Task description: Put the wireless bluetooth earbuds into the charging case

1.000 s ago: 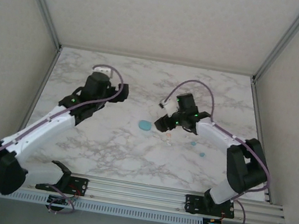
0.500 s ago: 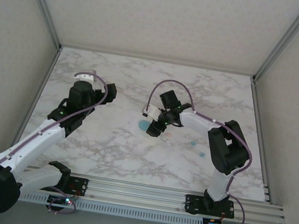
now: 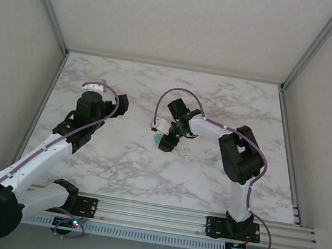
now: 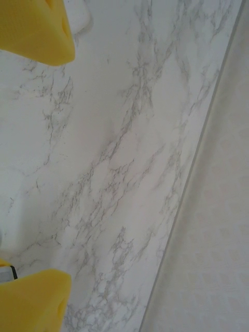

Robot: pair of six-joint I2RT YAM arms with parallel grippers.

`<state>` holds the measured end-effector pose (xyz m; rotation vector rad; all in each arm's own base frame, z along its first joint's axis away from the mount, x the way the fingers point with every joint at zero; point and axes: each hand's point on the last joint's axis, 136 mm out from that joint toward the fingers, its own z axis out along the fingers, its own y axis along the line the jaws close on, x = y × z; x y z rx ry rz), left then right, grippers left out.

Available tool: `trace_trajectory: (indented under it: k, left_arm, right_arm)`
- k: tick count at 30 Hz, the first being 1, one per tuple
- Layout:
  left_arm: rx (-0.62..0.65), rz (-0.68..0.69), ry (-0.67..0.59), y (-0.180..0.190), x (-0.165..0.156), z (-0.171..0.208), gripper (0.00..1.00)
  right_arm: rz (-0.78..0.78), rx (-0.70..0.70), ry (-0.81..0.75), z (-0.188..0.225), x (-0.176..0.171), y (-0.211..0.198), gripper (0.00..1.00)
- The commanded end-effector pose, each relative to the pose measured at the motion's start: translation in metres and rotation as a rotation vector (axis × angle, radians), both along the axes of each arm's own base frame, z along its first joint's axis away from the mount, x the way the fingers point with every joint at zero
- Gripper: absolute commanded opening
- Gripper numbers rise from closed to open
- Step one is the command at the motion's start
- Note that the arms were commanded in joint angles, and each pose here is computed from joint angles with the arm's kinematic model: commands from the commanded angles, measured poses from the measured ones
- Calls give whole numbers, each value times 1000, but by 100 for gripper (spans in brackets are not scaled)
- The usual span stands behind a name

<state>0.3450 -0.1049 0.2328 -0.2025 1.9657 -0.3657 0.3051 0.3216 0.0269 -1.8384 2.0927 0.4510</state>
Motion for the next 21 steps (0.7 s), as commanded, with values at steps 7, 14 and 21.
trace_trajectory:
  k: [7,14,21]
  left_arm:
    - [-27,31,-36,10,-1,7,100]
    - [-108,83,-12,19,-1,8,100]
    - [-268,-208,107,-39,11,24,100]
  right_arm:
    - [16,-43,17,-8,-1,4,49]
    - [-16,20,10,9,-7,6,32]
    - [-118,313,-181,118,-1,3,31]
